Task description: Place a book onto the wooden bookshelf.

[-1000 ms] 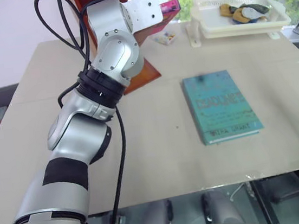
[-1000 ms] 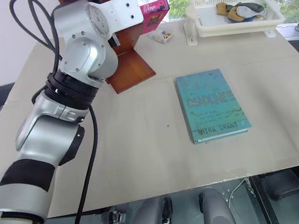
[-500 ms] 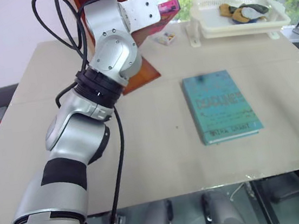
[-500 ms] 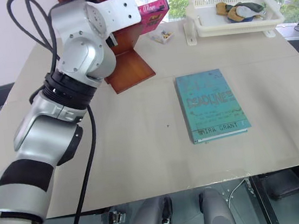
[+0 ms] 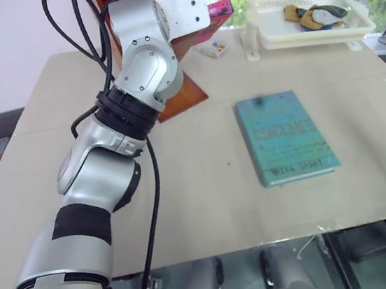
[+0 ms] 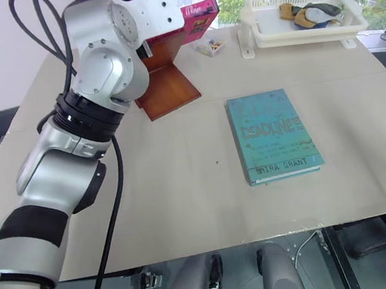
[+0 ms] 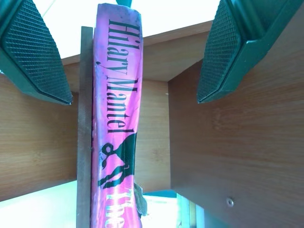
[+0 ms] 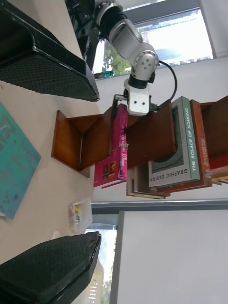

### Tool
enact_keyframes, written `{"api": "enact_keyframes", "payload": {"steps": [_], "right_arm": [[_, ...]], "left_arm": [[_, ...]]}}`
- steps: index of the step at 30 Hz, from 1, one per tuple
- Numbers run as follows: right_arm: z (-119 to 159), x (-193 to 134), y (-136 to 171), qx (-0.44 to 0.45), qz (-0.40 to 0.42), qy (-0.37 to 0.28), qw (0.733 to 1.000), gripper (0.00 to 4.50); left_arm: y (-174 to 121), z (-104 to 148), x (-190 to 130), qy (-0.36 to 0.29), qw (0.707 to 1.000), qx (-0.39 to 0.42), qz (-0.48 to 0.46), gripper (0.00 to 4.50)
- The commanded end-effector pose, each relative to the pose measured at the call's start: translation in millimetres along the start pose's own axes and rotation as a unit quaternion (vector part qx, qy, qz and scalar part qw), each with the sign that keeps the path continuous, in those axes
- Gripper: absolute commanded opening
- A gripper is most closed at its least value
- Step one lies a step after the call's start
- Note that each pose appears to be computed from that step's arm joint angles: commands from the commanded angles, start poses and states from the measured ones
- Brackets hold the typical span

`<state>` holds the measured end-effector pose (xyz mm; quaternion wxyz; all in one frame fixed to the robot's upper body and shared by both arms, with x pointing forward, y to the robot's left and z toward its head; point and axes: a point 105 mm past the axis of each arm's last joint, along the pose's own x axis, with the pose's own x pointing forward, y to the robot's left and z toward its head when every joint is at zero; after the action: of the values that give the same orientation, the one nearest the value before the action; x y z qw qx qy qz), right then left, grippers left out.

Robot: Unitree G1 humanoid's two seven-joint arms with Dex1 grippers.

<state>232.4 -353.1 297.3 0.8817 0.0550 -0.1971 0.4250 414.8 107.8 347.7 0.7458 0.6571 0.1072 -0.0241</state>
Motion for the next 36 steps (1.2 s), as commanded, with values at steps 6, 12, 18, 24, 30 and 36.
{"api": "enact_keyframes", "payload": {"steps": [6, 12, 18, 24, 30, 36], "right_arm": [[14.3, 1.7, 7.2, -0.03, 0.013, -0.007, 0.999, 4.5], [12.9, 5.0, 6.3, -0.032, 0.017, -0.009, 0.999, 4.5], [15.2, 4.6, 7.9, -0.035, 0.019, -0.01, 0.999, 4.5], [14.7, 5.6, 9.3, -0.034, 0.018, -0.011, 0.999, 4.5], [11.4, 5.6, 10.7, -0.029, 0.016, -0.007, 0.999, 4.5], [10.0, 0.3, 12.4, -0.023, 0.005, 0.001, 1.0, 4.5]], "left_arm": [[19.0, 18.6, -21.3, -0.048, 0.998, -0.008, 0.029, 4.46], [17.2, 18.7, -17.2, -0.045, 0.999, 0.002, 0.029, 4.46], [14.4, 27.2, -17.8, -0.062, 0.998, 0.001, 0.023, 4.46], [8.9, 38.2, -14.9, -0.084, 0.996, 0.011, 0.014, 4.46], [8.7, 61.6, -18.2, -0.146, 0.989, -0.016, 0.011, 4.46], [-16.7, 89.2, -27.5, -0.259, 0.959, -0.092, -0.07, 4.46]]}}
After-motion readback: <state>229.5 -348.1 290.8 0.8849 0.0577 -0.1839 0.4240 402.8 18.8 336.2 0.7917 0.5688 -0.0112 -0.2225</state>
